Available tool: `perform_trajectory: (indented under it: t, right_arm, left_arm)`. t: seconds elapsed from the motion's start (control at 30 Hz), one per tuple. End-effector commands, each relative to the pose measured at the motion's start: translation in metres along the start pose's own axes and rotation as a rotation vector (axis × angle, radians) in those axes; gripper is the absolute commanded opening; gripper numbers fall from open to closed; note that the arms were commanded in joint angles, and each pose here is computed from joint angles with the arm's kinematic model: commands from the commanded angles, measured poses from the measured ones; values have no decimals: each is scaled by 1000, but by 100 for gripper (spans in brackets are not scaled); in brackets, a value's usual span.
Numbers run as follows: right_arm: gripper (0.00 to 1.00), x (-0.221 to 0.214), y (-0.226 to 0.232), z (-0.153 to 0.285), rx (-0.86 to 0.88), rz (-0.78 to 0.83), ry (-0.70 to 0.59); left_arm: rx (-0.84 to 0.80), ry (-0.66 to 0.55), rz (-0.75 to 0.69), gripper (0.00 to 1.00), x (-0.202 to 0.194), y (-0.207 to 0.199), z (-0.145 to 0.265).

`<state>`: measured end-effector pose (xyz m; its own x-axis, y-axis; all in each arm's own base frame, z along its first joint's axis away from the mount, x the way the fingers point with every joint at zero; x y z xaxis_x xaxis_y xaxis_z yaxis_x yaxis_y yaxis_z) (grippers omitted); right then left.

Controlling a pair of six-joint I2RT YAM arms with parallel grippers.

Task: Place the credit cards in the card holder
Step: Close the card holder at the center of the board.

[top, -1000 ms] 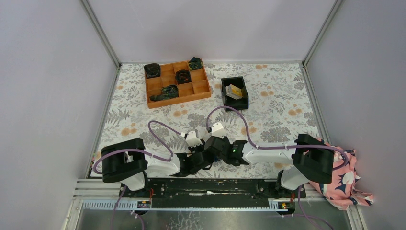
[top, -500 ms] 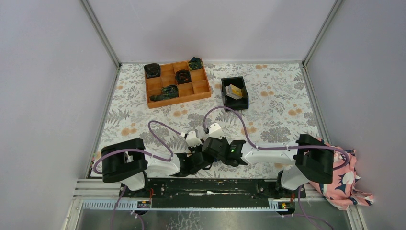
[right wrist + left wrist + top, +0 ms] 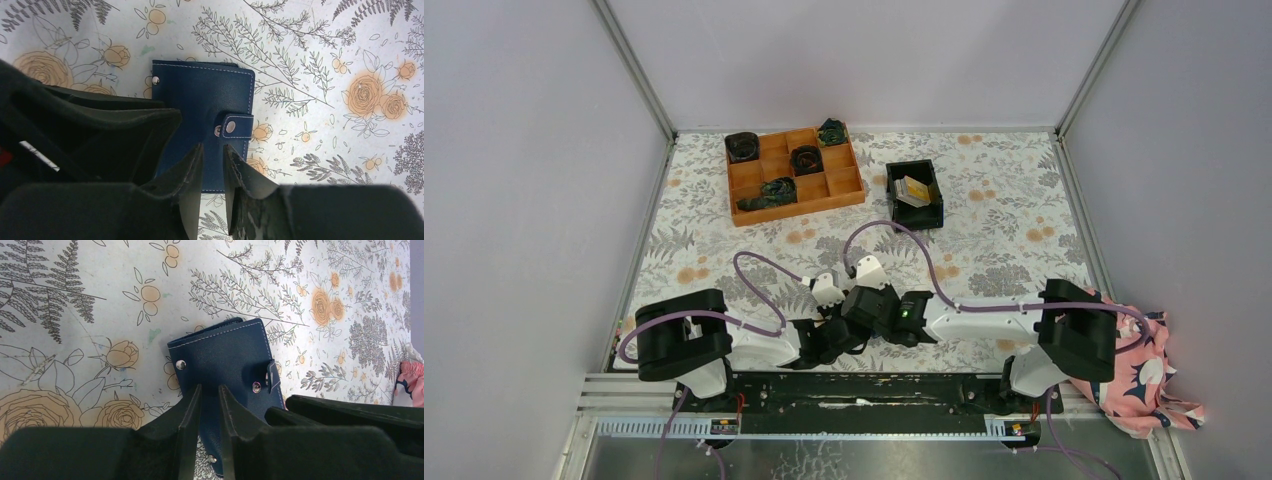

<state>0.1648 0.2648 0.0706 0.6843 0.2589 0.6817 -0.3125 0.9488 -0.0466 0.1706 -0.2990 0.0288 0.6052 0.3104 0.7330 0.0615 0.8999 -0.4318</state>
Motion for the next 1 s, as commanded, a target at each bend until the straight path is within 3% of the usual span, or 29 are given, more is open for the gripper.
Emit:
perform_trajectory:
  t: [0.0, 0.43, 0.97]
  right_arm:
    - [28, 16, 0, -6, -33, -2, -38]
    - [26, 17, -5, -23, -55, 5, -17]
    - [10, 18, -8, -19, -31, -7, -20]
  left_arm:
    - [32, 49, -63, 27, -14, 19, -1]
    - [33, 51, -56, 27, -15, 21, -1]
    - [35, 56, -61, 27, -17, 20, -3]
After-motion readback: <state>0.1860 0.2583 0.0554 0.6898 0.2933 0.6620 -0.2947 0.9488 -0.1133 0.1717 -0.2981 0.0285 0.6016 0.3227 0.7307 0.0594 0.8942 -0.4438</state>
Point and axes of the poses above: each gripper's point midway between its finger pads, its own z axis back along the fingers, its own y axis along the line the jaws close on, x = y × z, the point moved 2 cm from there along z, back along the fingers, and after that the axes turned 12 degrees about -z, right-handed, at the moved point
